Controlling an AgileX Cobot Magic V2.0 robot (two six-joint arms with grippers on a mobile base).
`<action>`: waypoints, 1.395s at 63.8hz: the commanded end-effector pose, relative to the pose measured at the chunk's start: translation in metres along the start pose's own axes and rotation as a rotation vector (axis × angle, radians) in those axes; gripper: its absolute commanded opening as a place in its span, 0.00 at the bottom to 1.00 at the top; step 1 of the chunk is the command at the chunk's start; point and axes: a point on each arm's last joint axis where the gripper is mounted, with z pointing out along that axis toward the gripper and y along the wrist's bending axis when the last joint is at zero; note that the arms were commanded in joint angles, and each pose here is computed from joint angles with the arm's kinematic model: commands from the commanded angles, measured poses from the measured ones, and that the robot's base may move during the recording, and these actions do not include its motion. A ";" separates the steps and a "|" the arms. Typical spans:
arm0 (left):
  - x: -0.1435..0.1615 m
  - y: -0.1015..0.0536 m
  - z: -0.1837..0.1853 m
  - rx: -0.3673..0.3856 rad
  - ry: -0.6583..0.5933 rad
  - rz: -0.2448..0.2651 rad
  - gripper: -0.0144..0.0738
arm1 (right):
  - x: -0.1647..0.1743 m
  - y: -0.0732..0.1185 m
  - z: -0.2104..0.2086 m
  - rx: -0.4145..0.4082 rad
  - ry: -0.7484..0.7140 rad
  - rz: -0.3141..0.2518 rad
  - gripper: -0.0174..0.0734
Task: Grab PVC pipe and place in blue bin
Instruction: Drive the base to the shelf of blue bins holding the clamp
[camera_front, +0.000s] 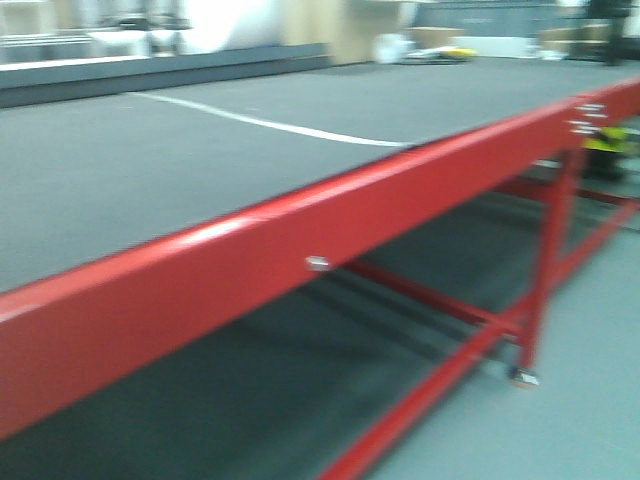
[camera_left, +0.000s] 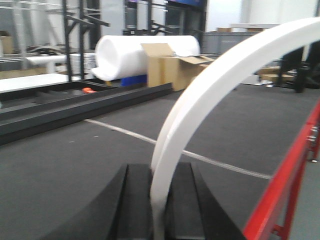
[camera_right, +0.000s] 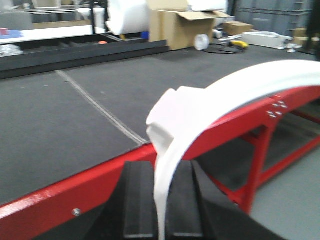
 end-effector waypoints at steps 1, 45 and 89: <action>-0.003 0.000 -0.001 -0.002 -0.032 -0.009 0.04 | -0.003 0.000 -0.002 0.001 -0.032 -0.007 0.02; -0.003 0.000 -0.001 -0.002 -0.032 -0.009 0.04 | -0.003 0.000 -0.002 0.001 -0.032 -0.007 0.02; -0.003 0.000 -0.001 -0.002 -0.032 -0.009 0.04 | -0.003 0.000 -0.002 0.001 -0.032 -0.007 0.02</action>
